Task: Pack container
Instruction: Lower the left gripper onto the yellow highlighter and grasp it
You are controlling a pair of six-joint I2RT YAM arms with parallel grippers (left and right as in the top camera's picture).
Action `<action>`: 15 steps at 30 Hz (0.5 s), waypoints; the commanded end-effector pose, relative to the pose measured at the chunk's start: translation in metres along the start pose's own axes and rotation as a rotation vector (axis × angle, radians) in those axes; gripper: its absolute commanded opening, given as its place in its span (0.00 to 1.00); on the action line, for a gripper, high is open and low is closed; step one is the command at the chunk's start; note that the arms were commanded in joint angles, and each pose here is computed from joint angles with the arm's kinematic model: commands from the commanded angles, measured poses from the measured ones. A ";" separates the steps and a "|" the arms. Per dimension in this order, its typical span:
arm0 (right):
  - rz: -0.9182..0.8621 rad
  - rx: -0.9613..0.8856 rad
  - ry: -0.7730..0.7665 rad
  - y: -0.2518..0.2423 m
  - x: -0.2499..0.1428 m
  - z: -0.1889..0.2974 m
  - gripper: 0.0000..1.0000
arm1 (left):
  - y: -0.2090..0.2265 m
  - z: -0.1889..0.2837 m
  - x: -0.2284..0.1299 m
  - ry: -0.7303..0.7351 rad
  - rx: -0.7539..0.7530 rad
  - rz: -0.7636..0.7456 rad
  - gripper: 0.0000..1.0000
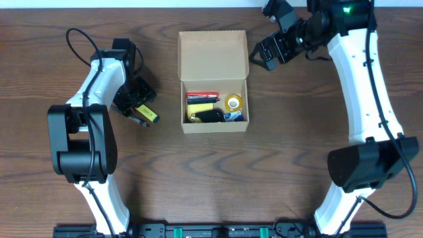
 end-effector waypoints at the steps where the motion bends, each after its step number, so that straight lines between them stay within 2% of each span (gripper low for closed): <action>1: 0.007 0.033 -0.031 0.012 0.003 0.016 0.96 | 0.007 -0.007 0.001 -0.010 0.017 0.012 0.66; 5: 0.002 -0.028 -0.003 0.010 -0.005 0.029 0.99 | 0.009 -0.014 0.000 -0.014 0.017 0.012 0.66; 9: 0.084 -0.061 -0.051 0.023 -0.001 0.055 0.99 | 0.008 -0.015 0.005 -0.042 0.018 0.003 0.65; 13: 0.129 -0.094 -0.106 0.038 0.002 0.083 0.99 | 0.004 -0.014 0.009 -0.060 0.000 0.001 0.53; 15: 0.137 -0.101 -0.119 0.047 0.000 0.095 0.99 | 0.003 -0.015 0.010 -0.065 -0.006 -0.001 0.52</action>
Point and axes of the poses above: each gripper's point midway between its finger pads, its own z axis back along the fingers, its own y axis along the line the jaws close on, x = y × z, the point moved 2 cm from there along z, back along the fingers, and after that the axes turned 6 degrees about z, right-handed, at the moved point
